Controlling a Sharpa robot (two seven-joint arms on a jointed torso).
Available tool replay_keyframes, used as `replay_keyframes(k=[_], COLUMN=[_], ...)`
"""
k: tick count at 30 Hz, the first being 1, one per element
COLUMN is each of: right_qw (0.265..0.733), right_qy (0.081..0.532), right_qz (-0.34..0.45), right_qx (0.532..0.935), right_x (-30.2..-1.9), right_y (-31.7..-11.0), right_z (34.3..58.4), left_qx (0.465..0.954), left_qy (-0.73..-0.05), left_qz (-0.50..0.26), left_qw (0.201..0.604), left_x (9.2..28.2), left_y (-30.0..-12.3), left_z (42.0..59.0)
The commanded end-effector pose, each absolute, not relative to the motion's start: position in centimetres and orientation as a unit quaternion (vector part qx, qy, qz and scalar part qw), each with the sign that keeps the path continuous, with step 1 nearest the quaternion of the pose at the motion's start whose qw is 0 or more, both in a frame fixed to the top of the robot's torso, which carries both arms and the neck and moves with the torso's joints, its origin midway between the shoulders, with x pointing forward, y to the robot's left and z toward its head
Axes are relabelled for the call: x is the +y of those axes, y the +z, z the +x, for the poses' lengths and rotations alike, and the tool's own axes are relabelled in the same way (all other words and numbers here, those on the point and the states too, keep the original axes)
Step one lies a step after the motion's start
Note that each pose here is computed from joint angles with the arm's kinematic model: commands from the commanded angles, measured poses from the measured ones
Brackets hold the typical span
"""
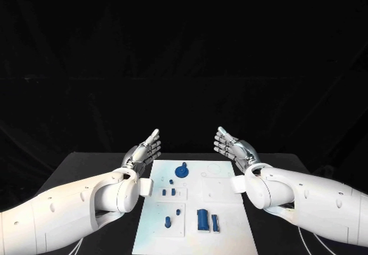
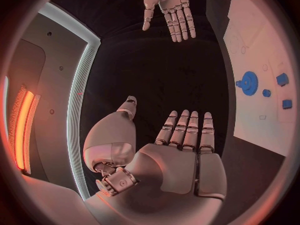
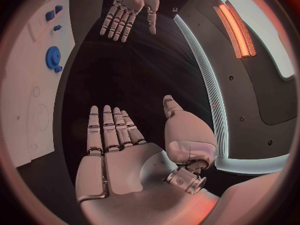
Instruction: Assemble the parts on the task board
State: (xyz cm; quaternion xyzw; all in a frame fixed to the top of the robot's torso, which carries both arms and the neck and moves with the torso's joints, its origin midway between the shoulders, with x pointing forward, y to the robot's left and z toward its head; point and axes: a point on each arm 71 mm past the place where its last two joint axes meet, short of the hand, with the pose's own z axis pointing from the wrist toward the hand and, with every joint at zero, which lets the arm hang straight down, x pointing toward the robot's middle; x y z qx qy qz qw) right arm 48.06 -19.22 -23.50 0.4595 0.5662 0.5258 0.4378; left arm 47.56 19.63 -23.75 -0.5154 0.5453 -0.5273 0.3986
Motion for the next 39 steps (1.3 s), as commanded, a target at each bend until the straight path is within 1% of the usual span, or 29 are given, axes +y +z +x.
replay_keyframes(k=[1, 4, 8, 39], right_qw=[0.488, 0.492, 0.493, 0.493], right_qy=[0.508, 0.507, 0.507, 0.507], right_qz=[0.488, 0.495, 0.498, 0.498], right_qx=[0.515, 0.506, 0.502, 0.502], right_x=[-19.6, -19.4, -19.2, -19.2], right_y=[-22.8, -22.5, -22.4, -22.4], right_z=[47.2, 46.5, 46.2, 46.2], left_qx=[0.51, 0.505, 0.502, 0.502], left_qy=[-0.51, -0.508, -0.507, -0.507], left_qz=[-0.502, -0.5, -0.498, -0.498], left_qw=[0.477, 0.488, 0.493, 0.493], left_x=[19.8, 19.4, 19.2, 19.2], left_y=[-22.8, -22.5, -22.4, -22.4], left_z=[47.0, 46.4, 46.2, 46.2])
